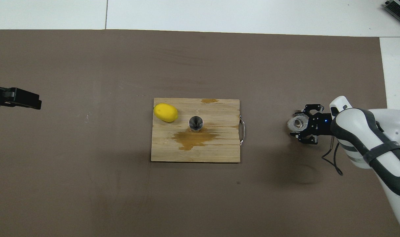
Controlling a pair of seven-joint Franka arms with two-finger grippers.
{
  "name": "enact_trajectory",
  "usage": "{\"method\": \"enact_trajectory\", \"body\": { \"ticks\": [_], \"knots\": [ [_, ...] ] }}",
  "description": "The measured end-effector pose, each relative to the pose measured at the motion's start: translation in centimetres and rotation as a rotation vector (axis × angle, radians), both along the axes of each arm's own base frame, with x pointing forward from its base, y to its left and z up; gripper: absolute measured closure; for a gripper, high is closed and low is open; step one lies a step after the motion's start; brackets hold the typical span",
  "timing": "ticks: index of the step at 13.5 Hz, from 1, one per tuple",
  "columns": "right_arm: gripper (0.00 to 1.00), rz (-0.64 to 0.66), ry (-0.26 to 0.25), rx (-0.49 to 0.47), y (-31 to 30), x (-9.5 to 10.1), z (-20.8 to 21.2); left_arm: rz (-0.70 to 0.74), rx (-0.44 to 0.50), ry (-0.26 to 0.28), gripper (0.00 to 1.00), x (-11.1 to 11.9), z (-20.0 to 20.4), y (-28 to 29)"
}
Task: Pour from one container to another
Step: 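Close the right gripper around the small white cup and lift it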
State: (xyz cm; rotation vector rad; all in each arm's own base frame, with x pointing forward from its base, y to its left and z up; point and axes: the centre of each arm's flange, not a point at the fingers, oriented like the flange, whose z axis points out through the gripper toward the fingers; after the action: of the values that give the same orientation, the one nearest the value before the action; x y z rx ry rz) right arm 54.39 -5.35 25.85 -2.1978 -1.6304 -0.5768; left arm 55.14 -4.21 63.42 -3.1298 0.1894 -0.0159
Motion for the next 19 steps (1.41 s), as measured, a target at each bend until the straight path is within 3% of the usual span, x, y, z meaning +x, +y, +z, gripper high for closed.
{"method": "enact_trajectory", "body": {
  "ticks": [2,3,13,19],
  "knots": [
    [0.44,0.005,-0.003,0.001,0.3,0.0,0.2,-0.01,0.0,0.001,0.0,0.0,-0.1,0.0],
    [0.46,0.009,-0.005,0.0,0.5,0.1,0.3,-0.017,0.0,0.001,0.0,0.0,0.0,0.1],
    [0.46,0.025,-0.014,-0.002,1.4,0.3,0.7,-0.022,0.0,0.0,0.0,0.0,0.0,0.3],
    [0.46,0.017,-0.046,-0.002,2.1,1.1,2.9,-0.024,0.0,0.0,0.0,0.0,0.0,0.3]
  ]
}}
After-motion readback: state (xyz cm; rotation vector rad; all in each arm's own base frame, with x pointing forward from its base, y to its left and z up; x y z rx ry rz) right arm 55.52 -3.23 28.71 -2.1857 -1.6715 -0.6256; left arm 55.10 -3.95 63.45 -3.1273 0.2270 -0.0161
